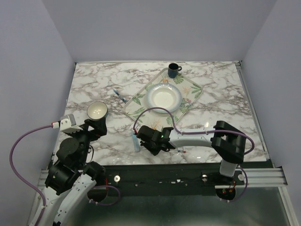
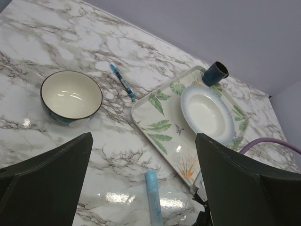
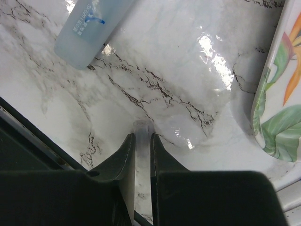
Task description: Insert the pens into the pen caps
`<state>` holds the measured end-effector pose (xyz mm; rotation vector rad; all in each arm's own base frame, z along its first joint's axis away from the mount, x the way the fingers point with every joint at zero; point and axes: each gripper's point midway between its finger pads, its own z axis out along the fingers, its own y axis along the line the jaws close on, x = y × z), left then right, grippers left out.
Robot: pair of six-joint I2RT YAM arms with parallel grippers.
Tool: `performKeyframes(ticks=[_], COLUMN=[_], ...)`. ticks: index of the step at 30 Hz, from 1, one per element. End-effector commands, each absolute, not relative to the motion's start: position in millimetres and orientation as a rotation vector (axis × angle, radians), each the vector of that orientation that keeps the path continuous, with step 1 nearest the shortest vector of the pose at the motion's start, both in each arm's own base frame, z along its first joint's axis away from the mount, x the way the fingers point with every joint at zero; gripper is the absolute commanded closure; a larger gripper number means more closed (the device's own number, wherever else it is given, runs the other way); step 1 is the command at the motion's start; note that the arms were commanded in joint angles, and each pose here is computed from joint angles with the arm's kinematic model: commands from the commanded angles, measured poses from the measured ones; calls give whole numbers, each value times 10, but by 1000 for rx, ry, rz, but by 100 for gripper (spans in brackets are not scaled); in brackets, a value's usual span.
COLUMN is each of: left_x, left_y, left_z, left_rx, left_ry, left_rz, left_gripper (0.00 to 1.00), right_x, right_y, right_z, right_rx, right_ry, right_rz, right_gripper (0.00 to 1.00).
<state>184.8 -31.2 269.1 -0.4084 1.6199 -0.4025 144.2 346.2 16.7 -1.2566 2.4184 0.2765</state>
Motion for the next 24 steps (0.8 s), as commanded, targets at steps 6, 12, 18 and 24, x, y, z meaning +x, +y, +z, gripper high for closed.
performKeyframes(ticks=[6, 12, 18, 24], left_x=[1866, 1868, 1904, 2179], left_y=[-256, -254, -226, -505], left_z=[2670, 2677, 2681, 2682], left_rx=[-429, -430, -441, -432], left_ry=[1614, 1611, 1609, 1793], left_rz=[-370, -369, -342, -324], left_gripper=[1, 1, 1, 1], right_x=[1367, 1343, 1342, 1428], right_y=[3291, 3263, 3173, 3151], right_z=[-100, -83, -188, 83], right_rx=[-1148, -1127, -1098, -962], right_ry=[2585, 2596, 2622, 2573], right_rz=[141, 150, 95, 126], right_gripper=[80, 73, 88, 99])
